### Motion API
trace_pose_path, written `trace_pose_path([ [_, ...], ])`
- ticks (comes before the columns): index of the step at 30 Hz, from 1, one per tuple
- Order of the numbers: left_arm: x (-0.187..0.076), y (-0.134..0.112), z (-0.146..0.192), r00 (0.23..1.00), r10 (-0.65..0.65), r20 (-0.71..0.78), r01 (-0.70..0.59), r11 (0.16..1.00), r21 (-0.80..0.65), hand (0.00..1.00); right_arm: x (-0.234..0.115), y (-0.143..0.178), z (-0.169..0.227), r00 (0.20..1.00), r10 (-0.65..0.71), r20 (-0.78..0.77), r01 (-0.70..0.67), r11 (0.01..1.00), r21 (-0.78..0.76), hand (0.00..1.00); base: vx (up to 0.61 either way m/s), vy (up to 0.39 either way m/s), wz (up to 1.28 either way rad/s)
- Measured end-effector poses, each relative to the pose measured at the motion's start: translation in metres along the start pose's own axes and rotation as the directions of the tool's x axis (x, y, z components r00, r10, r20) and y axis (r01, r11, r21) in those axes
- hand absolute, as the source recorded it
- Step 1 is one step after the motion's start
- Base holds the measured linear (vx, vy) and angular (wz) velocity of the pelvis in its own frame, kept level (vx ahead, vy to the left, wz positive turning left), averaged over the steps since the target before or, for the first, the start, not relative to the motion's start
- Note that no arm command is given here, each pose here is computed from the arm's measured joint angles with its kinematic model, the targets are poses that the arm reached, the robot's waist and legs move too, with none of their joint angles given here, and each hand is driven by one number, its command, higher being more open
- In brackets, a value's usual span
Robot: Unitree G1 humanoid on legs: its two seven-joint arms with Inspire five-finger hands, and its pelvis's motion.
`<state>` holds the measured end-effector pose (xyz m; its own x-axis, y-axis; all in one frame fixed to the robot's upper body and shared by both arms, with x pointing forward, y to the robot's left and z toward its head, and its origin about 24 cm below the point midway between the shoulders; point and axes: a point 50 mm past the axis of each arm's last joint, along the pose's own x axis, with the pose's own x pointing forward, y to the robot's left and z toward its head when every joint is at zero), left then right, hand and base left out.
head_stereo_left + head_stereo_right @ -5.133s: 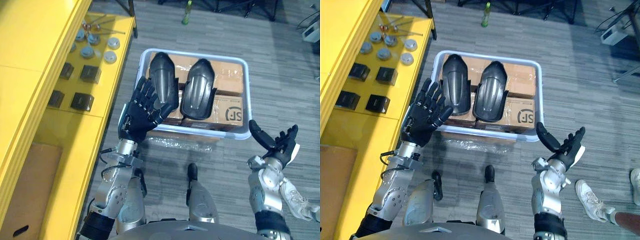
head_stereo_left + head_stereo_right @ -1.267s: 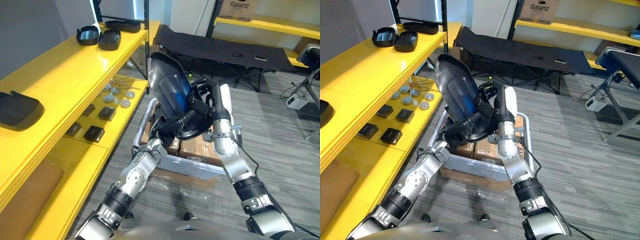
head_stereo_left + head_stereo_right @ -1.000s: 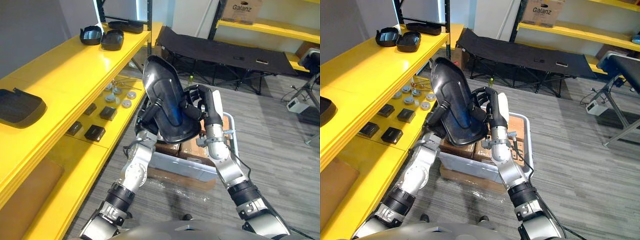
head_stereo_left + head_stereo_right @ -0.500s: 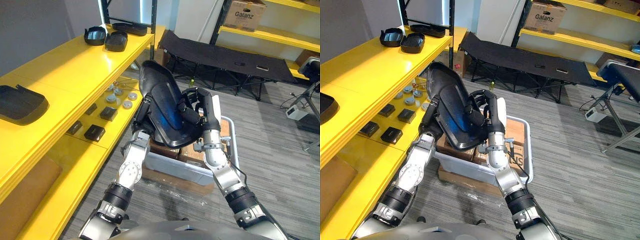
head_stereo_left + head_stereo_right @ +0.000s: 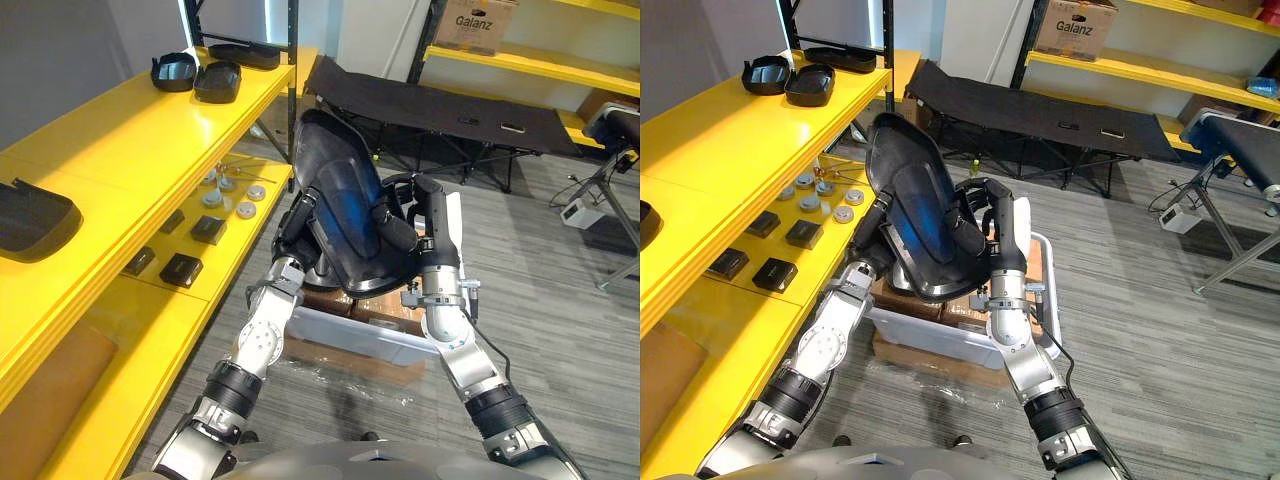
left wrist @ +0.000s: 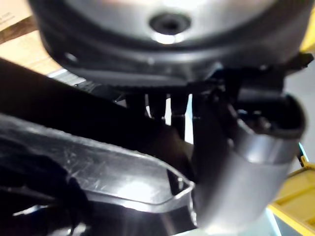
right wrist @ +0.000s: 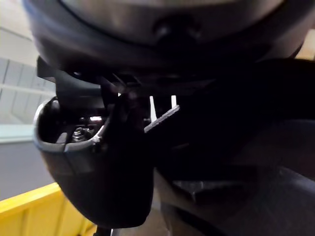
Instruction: Walk over and take three plastic housings, then place them on the shelf
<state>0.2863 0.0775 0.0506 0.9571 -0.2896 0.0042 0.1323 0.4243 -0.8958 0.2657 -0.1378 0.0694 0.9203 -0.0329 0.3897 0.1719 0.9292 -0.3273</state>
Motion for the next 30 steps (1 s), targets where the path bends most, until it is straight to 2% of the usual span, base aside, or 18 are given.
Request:
trace_pose_path([
  [4,0.003,-0.008,-0.009,0.995,-0.048,-0.082,0.050,0.999,0.022,1.00,0.000,-0.008,-0.006,1.000,-0.006,-0.031,0.005,0.999,-0.033,0.00,0.00,0.000,-0.02],
  [5,0.002,-0.017,-0.016,0.986,-0.115,-0.122,0.119,0.993,0.026,1.00,-0.001,-0.008,-0.010,0.998,0.006,-0.067,-0.009,0.999,-0.048,0.00,0.00,0.001,-0.07],
  [8,0.003,-0.028,-0.026,0.966,-0.165,-0.199,0.184,0.979,0.083,1.00,-0.001,-0.012,-0.015,0.994,-0.009,-0.113,0.005,0.999,-0.042,0.00,0.00,0.006,-0.07],
  [13,0.003,-0.035,-0.027,0.948,-0.207,-0.242,0.250,0.955,0.162,1.00,-0.002,-0.013,-0.018,0.990,-0.004,-0.139,-0.003,0.999,-0.051,0.00,0.00,0.004,-0.04],
  [14,0.003,-0.034,-0.026,0.946,-0.210,-0.245,0.257,0.950,0.178,0.00,-0.002,-0.013,-0.019,0.990,-0.003,-0.143,-0.003,0.999,-0.043,0.00,0.00,0.000,0.00],
  [19,0.003,-0.032,-0.022,0.939,-0.217,-0.267,0.290,0.916,0.276,0.00,-0.002,-0.012,-0.020,0.987,0.012,-0.157,-0.018,0.999,-0.037,0.00,0.00,0.000,0.00],
  [25,0.005,-0.024,-0.012,0.959,-0.134,-0.249,0.228,0.887,0.401,0.00,-0.008,-0.011,-0.013,0.991,0.022,-0.135,-0.024,1.000,-0.018,0.00,0.00,0.001,-0.01],
  [30,0.003,-0.020,-0.015,0.953,-0.097,-0.287,0.224,0.862,0.454,0.00,-0.009,-0.010,-0.018,0.982,0.031,-0.186,-0.039,0.998,-0.039,0.00,0.00,0.001,0.01],
])
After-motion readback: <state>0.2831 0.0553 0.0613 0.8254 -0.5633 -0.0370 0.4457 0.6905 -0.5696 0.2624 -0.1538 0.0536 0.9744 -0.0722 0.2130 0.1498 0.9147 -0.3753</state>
